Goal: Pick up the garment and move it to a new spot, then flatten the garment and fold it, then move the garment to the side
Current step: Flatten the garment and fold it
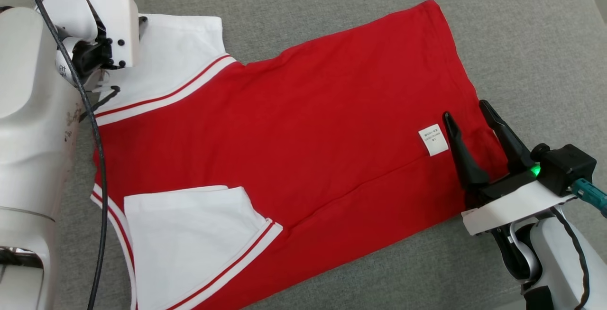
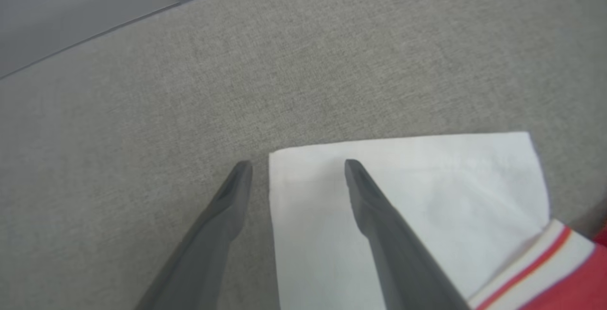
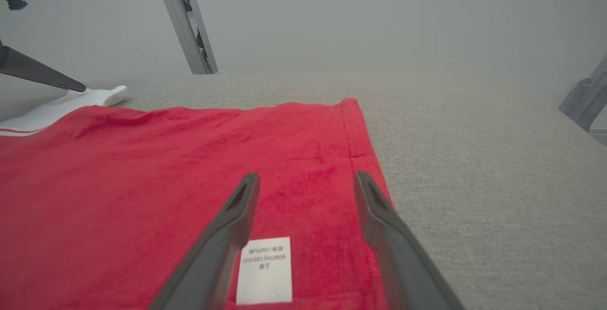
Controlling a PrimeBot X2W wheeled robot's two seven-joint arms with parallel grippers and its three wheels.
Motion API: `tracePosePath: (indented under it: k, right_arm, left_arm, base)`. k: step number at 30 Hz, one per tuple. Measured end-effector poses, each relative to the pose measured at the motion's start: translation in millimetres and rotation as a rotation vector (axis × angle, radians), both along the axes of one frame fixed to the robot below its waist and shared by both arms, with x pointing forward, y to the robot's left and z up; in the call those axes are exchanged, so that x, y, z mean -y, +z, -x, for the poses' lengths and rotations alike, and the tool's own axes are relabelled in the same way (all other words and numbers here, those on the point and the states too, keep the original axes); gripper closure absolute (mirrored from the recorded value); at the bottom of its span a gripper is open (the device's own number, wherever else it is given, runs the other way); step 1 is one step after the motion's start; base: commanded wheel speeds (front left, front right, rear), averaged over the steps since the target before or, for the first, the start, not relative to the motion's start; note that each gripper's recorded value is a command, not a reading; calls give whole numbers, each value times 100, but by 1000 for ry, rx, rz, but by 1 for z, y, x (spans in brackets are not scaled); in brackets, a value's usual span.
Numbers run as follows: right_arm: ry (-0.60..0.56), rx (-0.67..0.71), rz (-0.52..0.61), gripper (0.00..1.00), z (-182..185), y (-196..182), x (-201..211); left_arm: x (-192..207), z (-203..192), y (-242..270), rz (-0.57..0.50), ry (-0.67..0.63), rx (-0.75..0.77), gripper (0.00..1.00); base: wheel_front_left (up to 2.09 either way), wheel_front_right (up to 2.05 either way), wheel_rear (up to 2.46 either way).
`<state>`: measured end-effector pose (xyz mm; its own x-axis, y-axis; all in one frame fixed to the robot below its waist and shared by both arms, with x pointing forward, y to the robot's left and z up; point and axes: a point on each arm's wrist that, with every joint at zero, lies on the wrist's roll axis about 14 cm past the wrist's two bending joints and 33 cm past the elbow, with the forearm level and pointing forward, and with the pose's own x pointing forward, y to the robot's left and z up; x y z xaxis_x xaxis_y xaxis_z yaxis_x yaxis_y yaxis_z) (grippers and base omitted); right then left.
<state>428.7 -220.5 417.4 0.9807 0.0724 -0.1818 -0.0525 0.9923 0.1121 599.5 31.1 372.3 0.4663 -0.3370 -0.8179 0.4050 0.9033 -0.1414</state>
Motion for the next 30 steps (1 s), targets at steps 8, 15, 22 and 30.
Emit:
tracePosePath:
  k: [8,15,22,30]
  right_arm:
    - [-12,3,12,0,-2,2,6]
    - [-19,37,47,0,-8,15,17]
    - [-77,-113,50,0,-23,-11,41]
    - [-11,-341,119,0,-94,-3,36]
  left_arm:
    - [-6,-4,-15,-83,-23,-11,1]
    - [-1,0,-8,-44,-22,-13,100]
    - [-1,-8,9,10,-2,69,100]
    - [-6,-3,7,21,5,57,100]
  base:
    - [0,0,0]
    - [0,0,0]
    - [0,0,0]
    - [0,0,0]
